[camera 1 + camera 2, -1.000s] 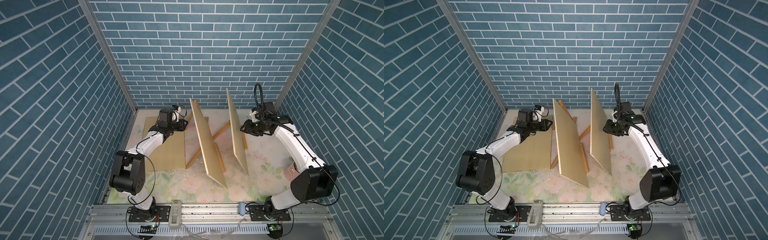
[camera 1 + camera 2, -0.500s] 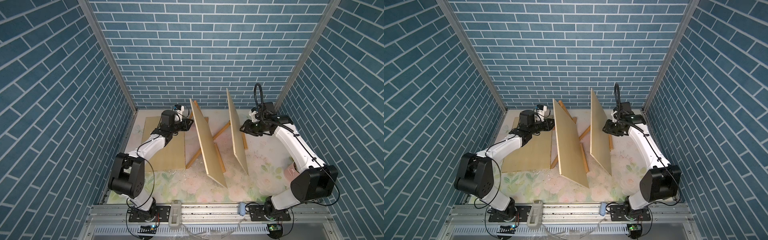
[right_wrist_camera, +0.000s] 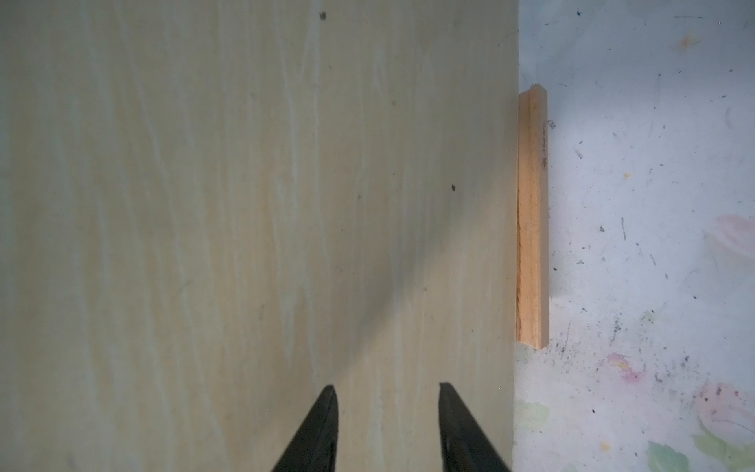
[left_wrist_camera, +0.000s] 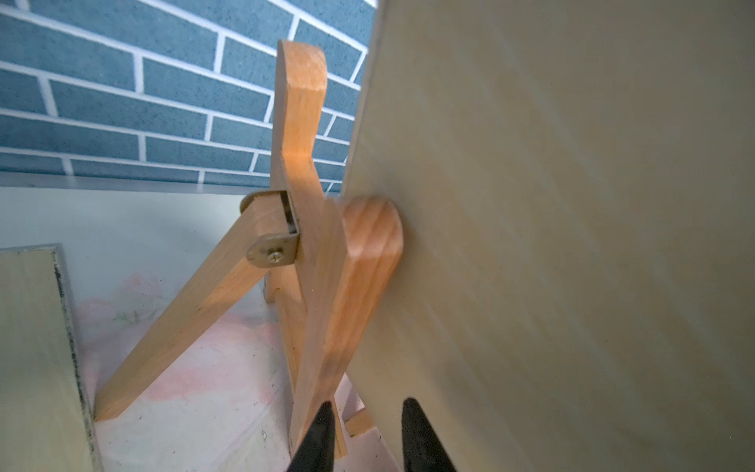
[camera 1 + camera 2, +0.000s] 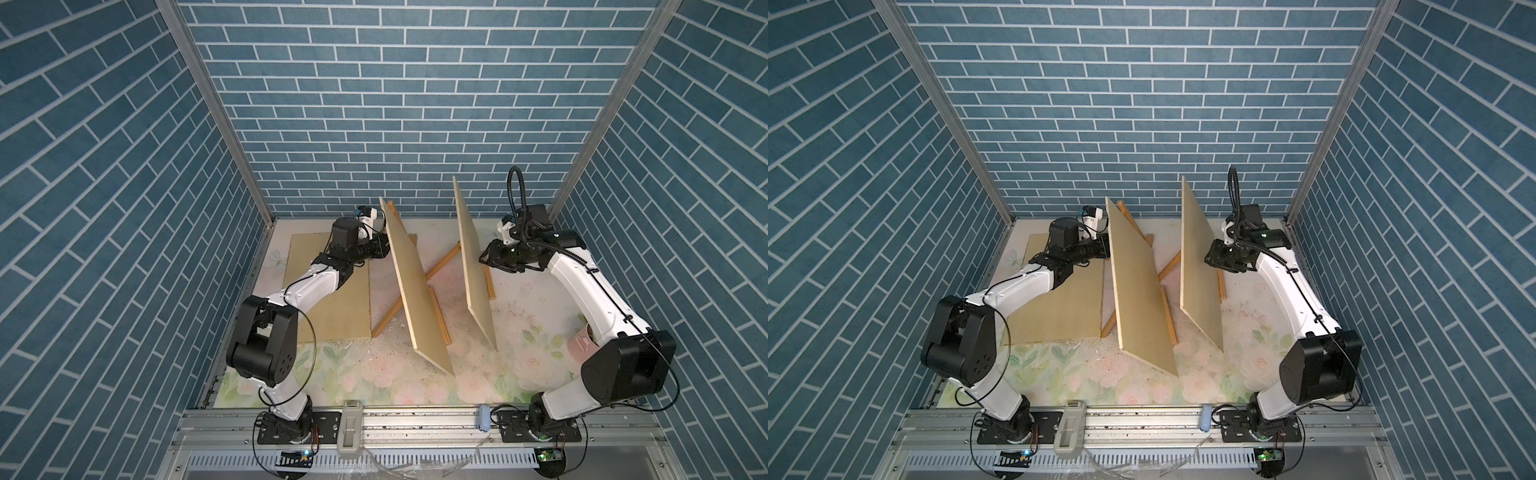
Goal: Disassemble the easel
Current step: Pick up the easel at the center of the board.
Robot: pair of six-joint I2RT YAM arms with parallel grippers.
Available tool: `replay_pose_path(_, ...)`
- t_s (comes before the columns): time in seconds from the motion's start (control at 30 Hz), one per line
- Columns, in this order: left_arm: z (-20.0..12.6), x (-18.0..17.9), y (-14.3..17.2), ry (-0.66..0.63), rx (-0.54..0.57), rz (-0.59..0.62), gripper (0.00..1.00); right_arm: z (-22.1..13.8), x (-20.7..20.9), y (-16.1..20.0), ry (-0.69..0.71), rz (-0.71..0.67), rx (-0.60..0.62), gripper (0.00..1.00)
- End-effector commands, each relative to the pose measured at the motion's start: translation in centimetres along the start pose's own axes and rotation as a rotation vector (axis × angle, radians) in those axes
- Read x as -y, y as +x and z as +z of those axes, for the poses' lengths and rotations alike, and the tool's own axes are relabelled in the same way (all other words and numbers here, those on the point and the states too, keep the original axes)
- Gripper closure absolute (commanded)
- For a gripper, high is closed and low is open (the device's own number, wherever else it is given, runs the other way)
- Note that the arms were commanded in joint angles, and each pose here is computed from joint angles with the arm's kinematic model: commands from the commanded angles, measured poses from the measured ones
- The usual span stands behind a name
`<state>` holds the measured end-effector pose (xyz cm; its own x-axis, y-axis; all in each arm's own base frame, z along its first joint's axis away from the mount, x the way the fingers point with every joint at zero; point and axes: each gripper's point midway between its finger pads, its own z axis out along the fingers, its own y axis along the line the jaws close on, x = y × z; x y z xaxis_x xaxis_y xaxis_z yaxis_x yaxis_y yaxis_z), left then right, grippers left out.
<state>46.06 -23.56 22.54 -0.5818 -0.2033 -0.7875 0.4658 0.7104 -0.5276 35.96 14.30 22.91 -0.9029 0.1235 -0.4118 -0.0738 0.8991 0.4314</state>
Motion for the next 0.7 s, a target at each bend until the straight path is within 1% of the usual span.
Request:
replay_pose_path(0.0, 0.9, 0.3, -1.1, 0.011, 0.032, 0.014, 0.70, -0.2, -0.2, 0.4, -0.002, -0.027, -0.015, 0.58)
replay_pose_path(0.37, 1.9, -0.7, -1.5, -0.034, 0.035, 0.029, 0.70, -0.2, -0.1, 0.3, 0.009, -0.044, -0.026, 0.58)
replay_pose_path(0.67, 2.0, -2.1, -1.3, -0.110, 0.031, 0.036, 0.70, 0.2, -0.2, 0.0, 0.006, -0.049, -0.033, 0.58)
